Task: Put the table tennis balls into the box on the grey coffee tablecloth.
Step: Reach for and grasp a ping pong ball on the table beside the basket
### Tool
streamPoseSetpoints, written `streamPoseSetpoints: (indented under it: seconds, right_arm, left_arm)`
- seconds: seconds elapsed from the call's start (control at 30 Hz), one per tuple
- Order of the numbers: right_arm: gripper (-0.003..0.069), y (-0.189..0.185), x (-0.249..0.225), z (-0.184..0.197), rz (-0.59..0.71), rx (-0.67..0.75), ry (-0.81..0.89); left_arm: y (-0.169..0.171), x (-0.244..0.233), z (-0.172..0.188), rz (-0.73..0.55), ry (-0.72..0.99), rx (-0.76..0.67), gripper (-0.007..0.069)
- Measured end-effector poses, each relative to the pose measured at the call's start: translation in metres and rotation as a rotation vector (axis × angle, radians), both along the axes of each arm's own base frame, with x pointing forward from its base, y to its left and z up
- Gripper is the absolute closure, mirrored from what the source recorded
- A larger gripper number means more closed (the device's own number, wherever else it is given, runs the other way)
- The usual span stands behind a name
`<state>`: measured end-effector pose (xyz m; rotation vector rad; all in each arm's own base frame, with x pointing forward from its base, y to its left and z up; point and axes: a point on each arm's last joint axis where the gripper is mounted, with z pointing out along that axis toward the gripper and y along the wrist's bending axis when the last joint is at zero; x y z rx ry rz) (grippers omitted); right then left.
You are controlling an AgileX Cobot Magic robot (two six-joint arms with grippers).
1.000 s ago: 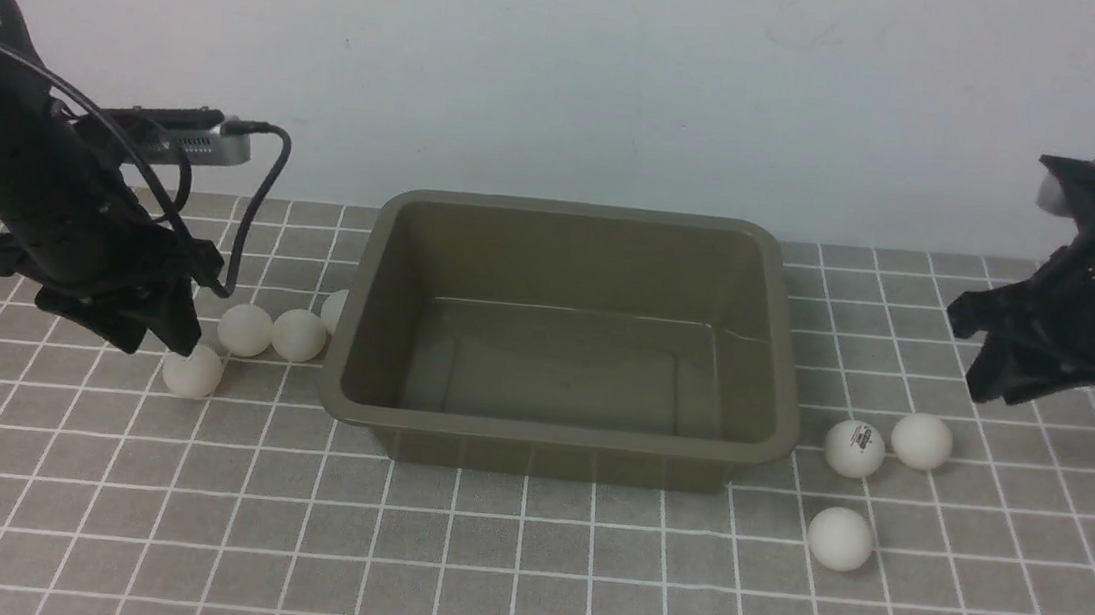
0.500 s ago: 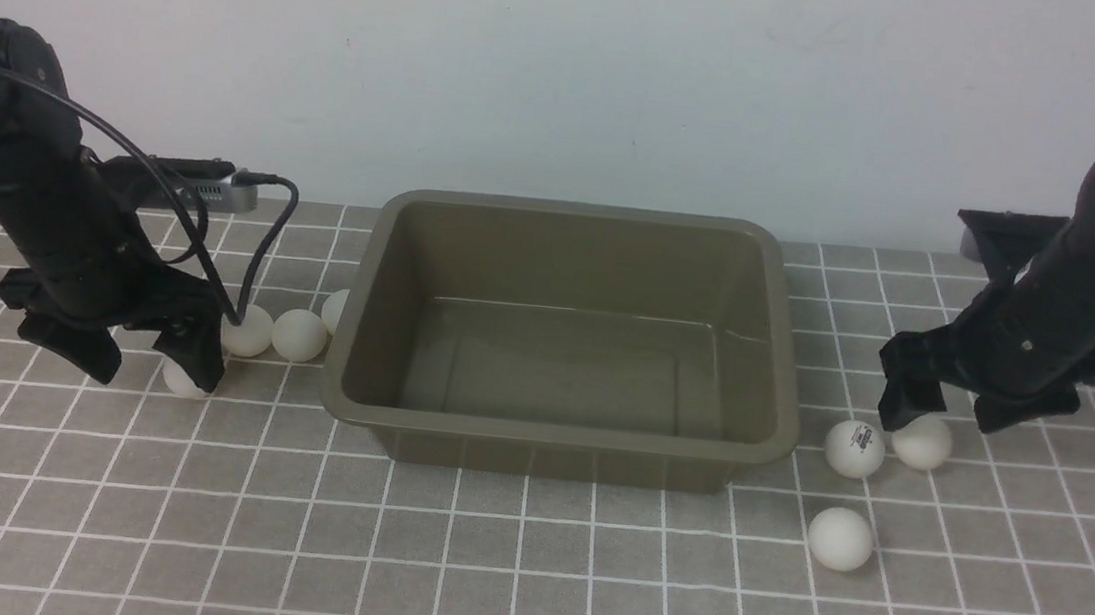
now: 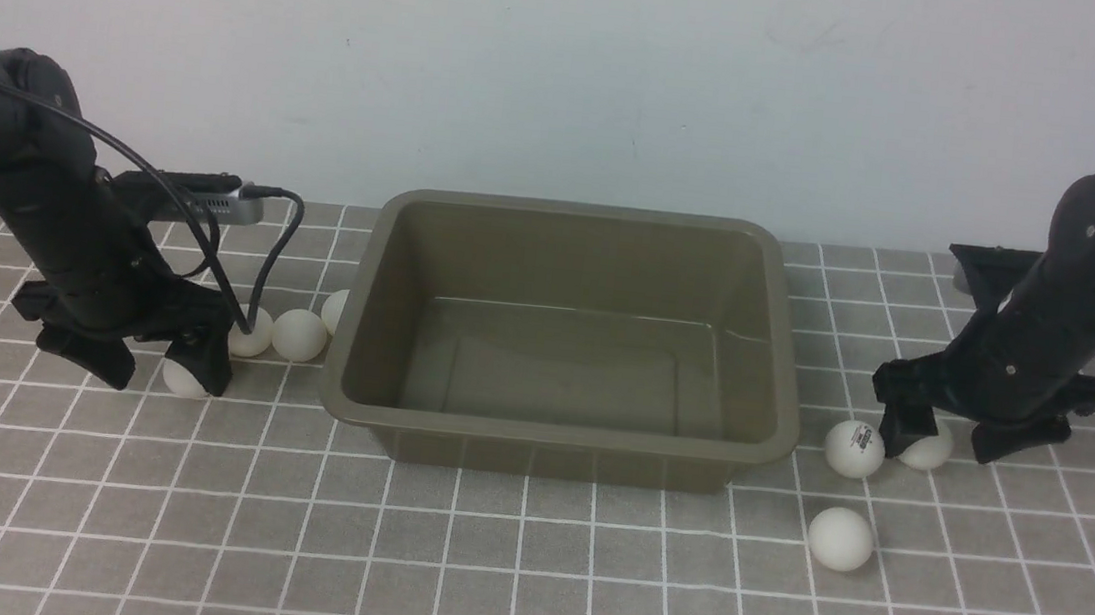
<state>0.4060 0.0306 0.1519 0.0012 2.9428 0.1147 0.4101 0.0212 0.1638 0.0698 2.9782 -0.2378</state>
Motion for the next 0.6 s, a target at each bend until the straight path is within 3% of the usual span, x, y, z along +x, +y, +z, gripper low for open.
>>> streamPoseSetpoints:
  seconds: [0.27, 0.37, 0.43, 0.47, 0.6]
  right_arm:
    - [0.0074, 0.0, 0.002, -0.004, -0.004, 0.001, -0.003]
    - [0.0186, 0.001, 0.003, -0.007, -0.013, 0.017, -0.005]
    - [0.0307, 0.002, 0.003, -0.007, -0.007, 0.017, -0.005]
    - [0.0309, 0.001, 0.004, -0.005, -0.001, 0.011, 0.002]
    - [0.0301, -0.001, 0.003, 0.024, 0.022, -0.027, 0.026]
  left_arm:
    - [0.001, 0.008, -0.015, 0.017, -0.034, 0.003, 0.0006]
    - [0.001, 0.008, -0.022, 0.013, -0.014, 0.004, 0.0118]
    - [0.001, 0.008, -0.022, 0.009, -0.008, 0.007, 0.0257]
    - [0.002, 0.007, -0.022, 0.008, 0.0, 0.012, 0.0293]
    - [0.004, 0.003, -0.005, 0.02, 0.034, 0.029, 0.0279]
